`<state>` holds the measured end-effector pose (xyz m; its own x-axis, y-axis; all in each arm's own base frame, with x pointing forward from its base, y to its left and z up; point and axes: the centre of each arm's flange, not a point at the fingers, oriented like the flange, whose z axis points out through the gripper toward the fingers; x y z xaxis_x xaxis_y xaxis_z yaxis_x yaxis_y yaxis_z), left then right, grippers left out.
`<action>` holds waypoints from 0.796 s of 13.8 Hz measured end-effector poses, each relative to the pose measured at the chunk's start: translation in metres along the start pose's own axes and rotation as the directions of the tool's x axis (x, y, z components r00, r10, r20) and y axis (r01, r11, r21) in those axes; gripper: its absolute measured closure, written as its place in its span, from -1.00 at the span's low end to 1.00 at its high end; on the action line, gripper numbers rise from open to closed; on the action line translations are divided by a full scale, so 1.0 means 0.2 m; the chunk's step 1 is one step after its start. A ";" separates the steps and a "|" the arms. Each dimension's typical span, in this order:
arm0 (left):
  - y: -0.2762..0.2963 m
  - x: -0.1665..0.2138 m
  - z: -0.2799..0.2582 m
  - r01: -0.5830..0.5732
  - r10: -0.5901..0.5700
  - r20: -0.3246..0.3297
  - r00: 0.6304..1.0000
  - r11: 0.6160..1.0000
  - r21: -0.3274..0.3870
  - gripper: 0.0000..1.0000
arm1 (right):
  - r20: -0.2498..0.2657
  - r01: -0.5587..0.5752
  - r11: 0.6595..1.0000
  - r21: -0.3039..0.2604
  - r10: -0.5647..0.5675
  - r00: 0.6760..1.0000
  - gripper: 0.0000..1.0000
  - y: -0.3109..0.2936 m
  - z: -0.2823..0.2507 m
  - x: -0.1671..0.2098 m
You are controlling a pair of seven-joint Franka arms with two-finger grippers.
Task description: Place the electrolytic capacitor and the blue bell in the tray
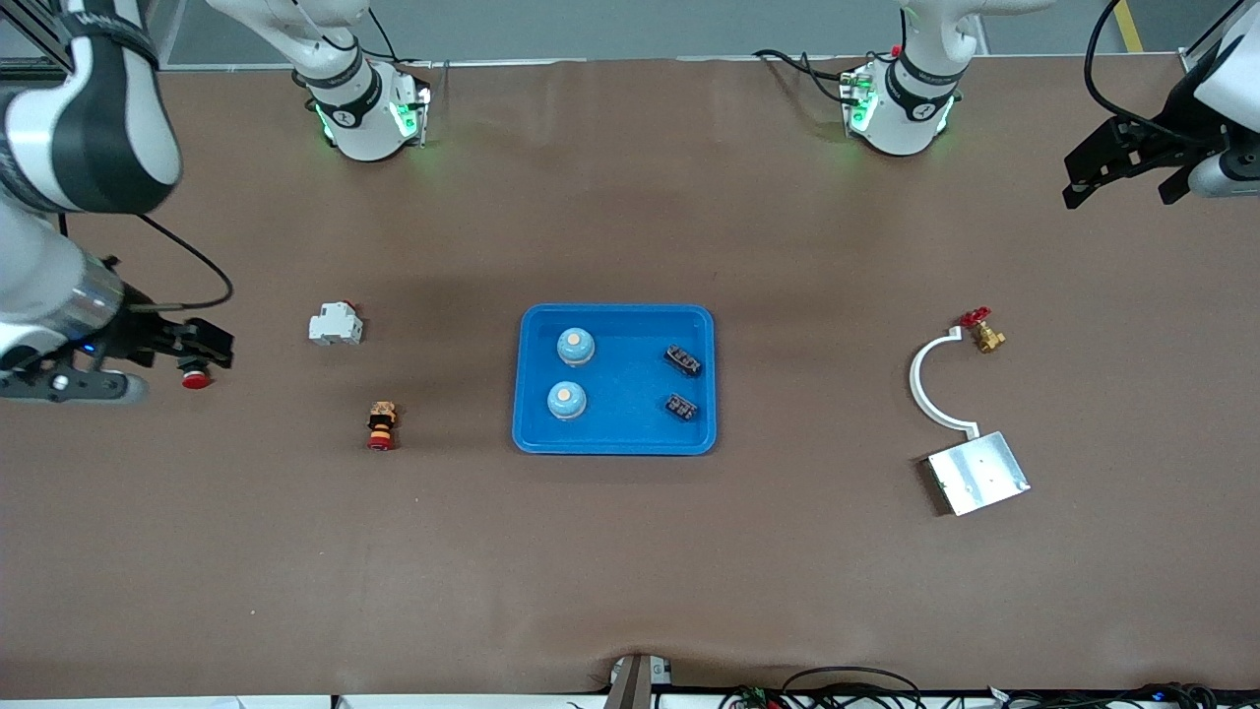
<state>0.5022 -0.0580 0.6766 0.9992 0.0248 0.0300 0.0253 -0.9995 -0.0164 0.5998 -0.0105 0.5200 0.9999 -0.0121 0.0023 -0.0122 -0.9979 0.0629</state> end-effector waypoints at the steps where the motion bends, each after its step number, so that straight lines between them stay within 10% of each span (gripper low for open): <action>1: 0.00 0.00 0.00 0.000 0.000 0.000 1.000 1.000 0.000 -1.00 | -0.003 -0.005 1.000 -0.001 0.005 1.000 -1.00 0.04 -0.06 -0.02; 11: 0.00 0.00 0.00 -0.001 0.001 -0.001 1.000 1.000 0.000 -1.00 | -0.005 -0.074 0.993 0.088 0.075 0.997 -1.00 0.19 -0.47 -0.12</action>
<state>0.5020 -0.0584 0.6773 0.9992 0.0240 0.0311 0.0245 -0.9996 -0.0163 0.5744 -0.0418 0.6156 0.9962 -0.0863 0.0118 -0.0860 -0.9960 -0.0253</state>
